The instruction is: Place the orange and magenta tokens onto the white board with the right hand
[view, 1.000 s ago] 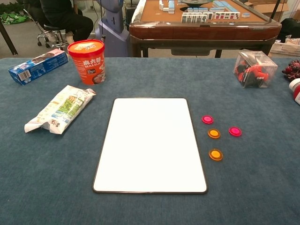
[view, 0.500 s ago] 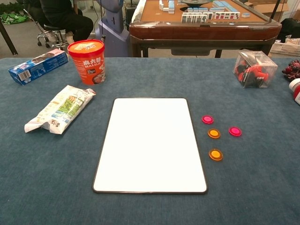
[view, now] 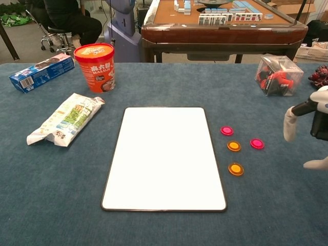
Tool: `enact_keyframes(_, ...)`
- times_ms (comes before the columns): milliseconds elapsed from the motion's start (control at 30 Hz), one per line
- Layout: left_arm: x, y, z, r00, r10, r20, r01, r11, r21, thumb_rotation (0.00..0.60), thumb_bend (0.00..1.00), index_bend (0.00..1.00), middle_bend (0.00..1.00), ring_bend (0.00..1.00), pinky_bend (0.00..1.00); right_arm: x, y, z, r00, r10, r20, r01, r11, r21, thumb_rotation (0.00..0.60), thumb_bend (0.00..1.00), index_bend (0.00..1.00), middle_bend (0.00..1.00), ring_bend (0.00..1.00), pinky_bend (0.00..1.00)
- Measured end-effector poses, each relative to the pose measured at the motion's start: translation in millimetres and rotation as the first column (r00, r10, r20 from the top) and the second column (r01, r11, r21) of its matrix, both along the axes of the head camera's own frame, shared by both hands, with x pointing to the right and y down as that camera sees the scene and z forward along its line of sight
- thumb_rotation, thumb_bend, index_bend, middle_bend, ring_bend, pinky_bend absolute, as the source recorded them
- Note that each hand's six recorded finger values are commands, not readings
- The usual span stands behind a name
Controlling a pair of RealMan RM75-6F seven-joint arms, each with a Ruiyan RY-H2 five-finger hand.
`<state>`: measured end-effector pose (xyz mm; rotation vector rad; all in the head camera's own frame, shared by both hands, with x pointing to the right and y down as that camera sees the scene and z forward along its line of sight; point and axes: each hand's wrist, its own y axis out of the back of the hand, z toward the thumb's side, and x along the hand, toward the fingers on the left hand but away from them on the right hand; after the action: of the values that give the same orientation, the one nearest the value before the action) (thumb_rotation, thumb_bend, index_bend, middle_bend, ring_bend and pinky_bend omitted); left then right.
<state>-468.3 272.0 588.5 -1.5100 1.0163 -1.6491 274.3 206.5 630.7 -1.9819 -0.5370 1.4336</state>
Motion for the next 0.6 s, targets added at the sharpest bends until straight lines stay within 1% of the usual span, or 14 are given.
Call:
enact_keyframes(133, -1, 2, 2, 1.000, -0.007, -0.003, 0.007, 1.000, -0.001, 0.600, 0.24, 0.20, 0.30, 0.30, 0.64, -13, 1, 9, 1.000, -0.019, -0.009, 0.019, 1.000, -0.024, 0.600, 0.00, 0.46, 1.00, 1.00, 1.00)
enact_keyframes(400, -1, 6, 5, 1.000, -0.012, -0.010, 0.012, 1.000, -0.006, 0.600, 0.24, 0.20, 0.30, 0.30, 0.64, -31, -1, 28, 0.998, -0.043, -0.035, 0.042, 0.998, -0.048, 0.600, 0.01, 0.46, 1.00, 1.00, 1.00)
enact_keyframes(600, -3, 9, 6, 1.000, -0.019, -0.010, 0.019, 1.000, -0.009, 0.600, 0.24, 0.20, 0.30, 0.30, 0.64, -40, -2, 40, 0.998, -0.038, -0.041, 0.036, 0.997, -0.068, 0.600, 0.01, 0.46, 1.00, 1.00, 1.00)
